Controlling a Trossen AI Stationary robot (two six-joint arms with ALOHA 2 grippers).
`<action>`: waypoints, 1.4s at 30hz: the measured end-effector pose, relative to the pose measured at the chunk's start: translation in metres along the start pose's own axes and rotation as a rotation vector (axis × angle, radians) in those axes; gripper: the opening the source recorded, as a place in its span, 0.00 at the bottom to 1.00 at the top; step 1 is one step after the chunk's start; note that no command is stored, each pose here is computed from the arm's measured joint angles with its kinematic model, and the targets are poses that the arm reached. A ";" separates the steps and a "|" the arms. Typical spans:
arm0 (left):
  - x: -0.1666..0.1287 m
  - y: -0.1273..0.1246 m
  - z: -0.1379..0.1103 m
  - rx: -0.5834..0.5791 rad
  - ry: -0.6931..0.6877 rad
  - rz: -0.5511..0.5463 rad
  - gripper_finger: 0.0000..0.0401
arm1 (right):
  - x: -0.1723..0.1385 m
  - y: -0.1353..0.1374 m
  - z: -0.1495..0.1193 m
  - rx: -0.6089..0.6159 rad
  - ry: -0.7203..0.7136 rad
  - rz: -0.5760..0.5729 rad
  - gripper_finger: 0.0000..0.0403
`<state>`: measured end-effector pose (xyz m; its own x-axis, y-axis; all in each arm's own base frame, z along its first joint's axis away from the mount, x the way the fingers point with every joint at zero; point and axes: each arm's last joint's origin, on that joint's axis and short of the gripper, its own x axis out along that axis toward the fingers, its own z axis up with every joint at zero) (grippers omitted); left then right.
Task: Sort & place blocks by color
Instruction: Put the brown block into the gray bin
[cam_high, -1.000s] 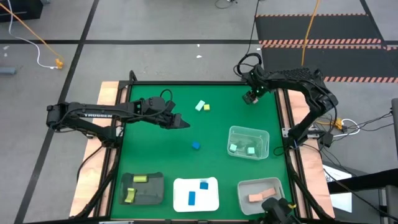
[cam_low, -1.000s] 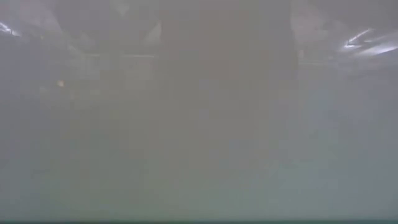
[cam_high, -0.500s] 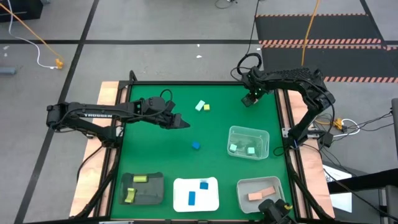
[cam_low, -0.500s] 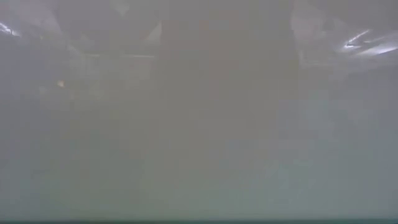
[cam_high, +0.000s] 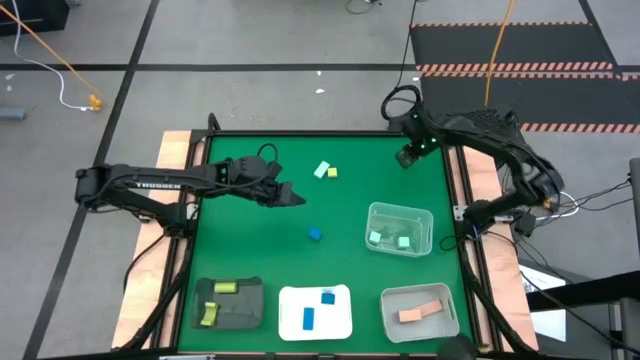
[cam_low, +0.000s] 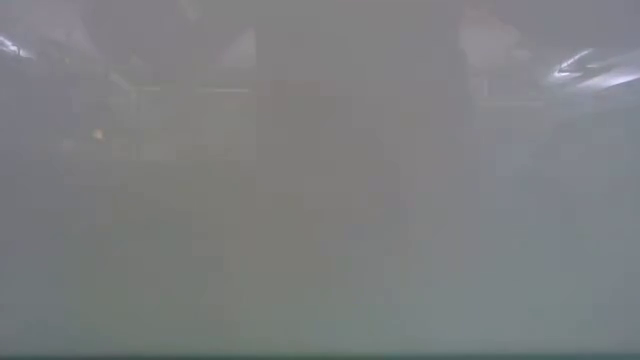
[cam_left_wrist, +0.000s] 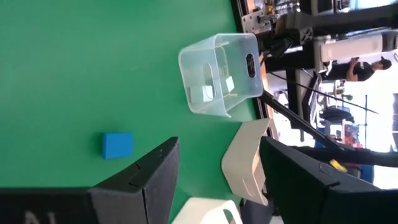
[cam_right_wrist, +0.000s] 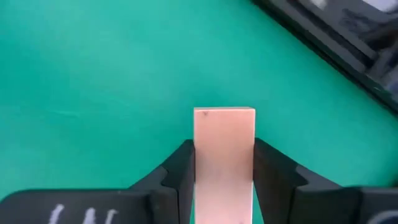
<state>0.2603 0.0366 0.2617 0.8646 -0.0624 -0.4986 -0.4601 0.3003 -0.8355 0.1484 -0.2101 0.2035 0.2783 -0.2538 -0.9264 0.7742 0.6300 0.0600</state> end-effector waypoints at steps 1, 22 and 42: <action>0.002 0.001 0.000 0.000 -0.006 0.008 0.56 | -0.009 0.004 -0.001 0.019 -0.024 0.051 0.27; 0.010 0.012 0.018 0.274 -0.137 0.097 0.56 | -0.130 0.152 -0.115 -0.041 0.316 0.757 0.27; 0.010 0.016 0.019 0.410 -0.099 0.132 0.56 | -0.124 0.258 -0.207 -0.500 0.590 0.879 0.33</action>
<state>0.2650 0.0589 0.2478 0.8279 0.0871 -0.5540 -0.4672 0.6537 -0.5953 0.1957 0.1363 0.2569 0.1976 0.7101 -0.6758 0.1002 0.6712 0.7345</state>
